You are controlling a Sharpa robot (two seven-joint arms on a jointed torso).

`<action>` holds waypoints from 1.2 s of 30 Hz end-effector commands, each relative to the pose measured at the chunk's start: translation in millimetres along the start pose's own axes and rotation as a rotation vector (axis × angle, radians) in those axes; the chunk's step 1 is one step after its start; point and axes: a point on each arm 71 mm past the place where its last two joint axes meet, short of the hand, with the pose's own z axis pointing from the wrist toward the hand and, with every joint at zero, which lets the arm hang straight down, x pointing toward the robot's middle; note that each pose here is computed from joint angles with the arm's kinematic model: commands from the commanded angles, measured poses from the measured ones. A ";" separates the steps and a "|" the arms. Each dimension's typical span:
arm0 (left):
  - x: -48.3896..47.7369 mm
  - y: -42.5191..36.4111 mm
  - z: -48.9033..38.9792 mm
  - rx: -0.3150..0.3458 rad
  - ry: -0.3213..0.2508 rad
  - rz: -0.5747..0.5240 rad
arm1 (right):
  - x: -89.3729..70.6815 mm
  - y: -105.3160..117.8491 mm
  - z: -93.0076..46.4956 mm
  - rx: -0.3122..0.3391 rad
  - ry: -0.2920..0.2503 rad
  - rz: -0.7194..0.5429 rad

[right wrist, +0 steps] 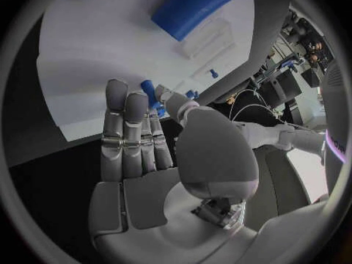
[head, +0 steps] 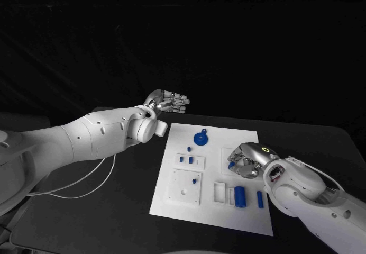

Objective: Assemble the parts on the task board

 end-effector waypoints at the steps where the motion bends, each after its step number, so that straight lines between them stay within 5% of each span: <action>1: 2.2 -1.1 0.5 0.007 0.015 -0.004 | 2.5 1.1 0.0 -0.010 0.016 -0.016; 13: 1.9 -0.8 0.7 0.004 0.013 -0.003 | 6.2 4.5 0.3 -0.018 0.010 -0.018; 23: 1.5 -0.7 0.7 0.003 0.012 -0.002 | -0.4 7.6 0.3 -0.011 -0.086 -0.006; 36: -0.5 0.0 1.6 0.000 0.008 0.000 | -18.6 25.7 -4.9 -0.050 -0.171 0.172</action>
